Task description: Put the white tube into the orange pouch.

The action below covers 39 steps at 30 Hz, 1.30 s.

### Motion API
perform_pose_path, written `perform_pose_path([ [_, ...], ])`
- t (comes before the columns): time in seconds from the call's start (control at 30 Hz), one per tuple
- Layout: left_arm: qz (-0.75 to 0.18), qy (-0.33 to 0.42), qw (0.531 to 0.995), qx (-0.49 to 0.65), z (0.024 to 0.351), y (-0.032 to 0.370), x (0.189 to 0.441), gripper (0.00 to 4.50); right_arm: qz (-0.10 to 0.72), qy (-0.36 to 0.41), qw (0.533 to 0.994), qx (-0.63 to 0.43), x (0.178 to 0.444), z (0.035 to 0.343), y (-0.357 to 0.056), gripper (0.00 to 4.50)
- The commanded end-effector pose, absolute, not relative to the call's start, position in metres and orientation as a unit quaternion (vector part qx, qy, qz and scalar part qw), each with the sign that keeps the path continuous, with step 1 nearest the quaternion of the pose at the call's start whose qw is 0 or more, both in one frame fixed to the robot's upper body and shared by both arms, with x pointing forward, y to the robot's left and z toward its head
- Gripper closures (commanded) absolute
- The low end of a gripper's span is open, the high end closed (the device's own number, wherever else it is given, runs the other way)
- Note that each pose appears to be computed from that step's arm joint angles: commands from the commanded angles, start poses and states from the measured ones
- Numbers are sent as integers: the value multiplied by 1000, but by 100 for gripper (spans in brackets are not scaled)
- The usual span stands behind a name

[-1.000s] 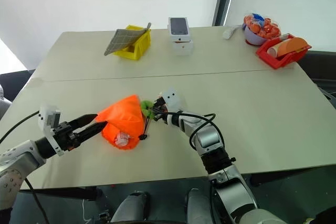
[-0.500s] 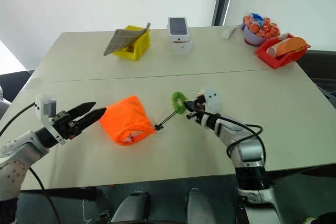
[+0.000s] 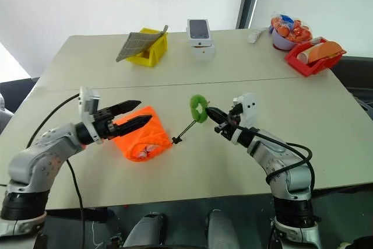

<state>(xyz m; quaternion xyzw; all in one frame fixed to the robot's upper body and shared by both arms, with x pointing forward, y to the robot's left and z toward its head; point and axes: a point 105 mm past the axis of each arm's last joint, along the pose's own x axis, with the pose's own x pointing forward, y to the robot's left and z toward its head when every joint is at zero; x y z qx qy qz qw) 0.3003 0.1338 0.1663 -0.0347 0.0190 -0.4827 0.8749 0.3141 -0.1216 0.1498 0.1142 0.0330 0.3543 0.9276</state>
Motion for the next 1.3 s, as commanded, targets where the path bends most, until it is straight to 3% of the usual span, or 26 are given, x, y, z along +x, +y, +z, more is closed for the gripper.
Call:
perform_pose_path([
  [0.03, -517, -1, 856, 14, 170, 118, 300, 6, 357, -14, 925, 131, 314, 175, -122, 450],
  [0.37, -525, 1, 850, 36, 154, 105, 286, 6, 372, -46, 908, 186, 309, 196, -116, 450],
  [0.77, -428, -60, 881, 191, 143, 79, 283, 6, 396, -39, 897, 195, 307, 197, -107, 450],
  [1.3, -454, 0, 879, 146, 125, 59, 273, 6, 412, -35, 888, 199, 304, 200, -102, 450],
])
